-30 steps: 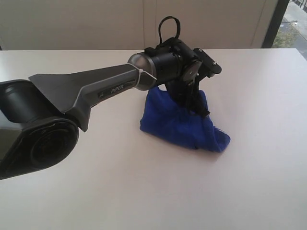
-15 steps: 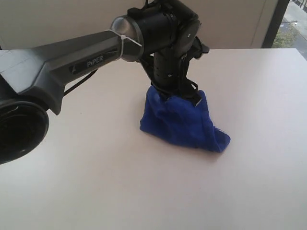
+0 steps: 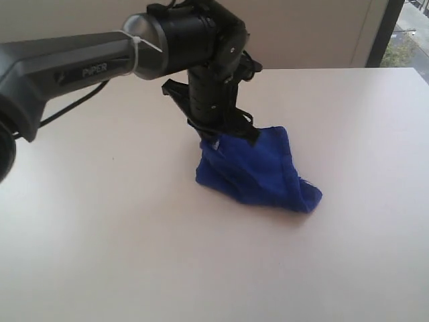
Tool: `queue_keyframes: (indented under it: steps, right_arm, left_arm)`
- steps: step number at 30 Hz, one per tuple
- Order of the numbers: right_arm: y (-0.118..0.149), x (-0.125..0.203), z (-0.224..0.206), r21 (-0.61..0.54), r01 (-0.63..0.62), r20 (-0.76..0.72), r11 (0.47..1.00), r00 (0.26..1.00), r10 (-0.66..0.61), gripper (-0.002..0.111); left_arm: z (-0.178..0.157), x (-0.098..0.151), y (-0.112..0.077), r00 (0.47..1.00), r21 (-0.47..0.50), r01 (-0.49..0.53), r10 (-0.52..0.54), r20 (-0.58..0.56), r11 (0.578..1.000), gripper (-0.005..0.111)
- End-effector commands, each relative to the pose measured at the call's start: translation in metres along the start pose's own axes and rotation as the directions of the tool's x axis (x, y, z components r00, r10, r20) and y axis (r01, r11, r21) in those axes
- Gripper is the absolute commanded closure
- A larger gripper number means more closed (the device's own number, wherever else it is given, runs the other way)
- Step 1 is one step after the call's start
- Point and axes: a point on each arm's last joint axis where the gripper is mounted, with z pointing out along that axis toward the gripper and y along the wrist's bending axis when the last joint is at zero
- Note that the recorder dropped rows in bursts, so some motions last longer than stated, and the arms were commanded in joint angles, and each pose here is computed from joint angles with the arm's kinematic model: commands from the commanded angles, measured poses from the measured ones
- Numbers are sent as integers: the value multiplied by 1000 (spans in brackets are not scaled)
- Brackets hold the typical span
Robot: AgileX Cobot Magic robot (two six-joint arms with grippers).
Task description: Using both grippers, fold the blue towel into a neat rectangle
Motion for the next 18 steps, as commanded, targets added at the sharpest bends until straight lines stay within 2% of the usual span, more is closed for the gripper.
queue_keyframes:
  steps: [1, 5, 9, 18]
  right_arm:
    - [0, 1, 0, 4, 5, 7, 1000, 1000, -5, 108]
    - [0, 1, 0, 4, 5, 7, 1000, 1000, -5, 108]
    - [0, 1, 0, 4, 5, 7, 1000, 1000, -5, 108]
    - [0, 1, 0, 4, 5, 7, 1000, 1000, -5, 108]
  left_arm:
    - [6, 17, 19, 993, 3, 116, -116, -21, 993, 107]
    - [12, 33, 33, 978, 18, 207, -207, -3, 978, 107]
    - [26, 49, 35, 965, 46, 263, -263, -8, 964, 107]
    - [45, 75, 55, 951, 24, 306, -304, -60, 952, 107]
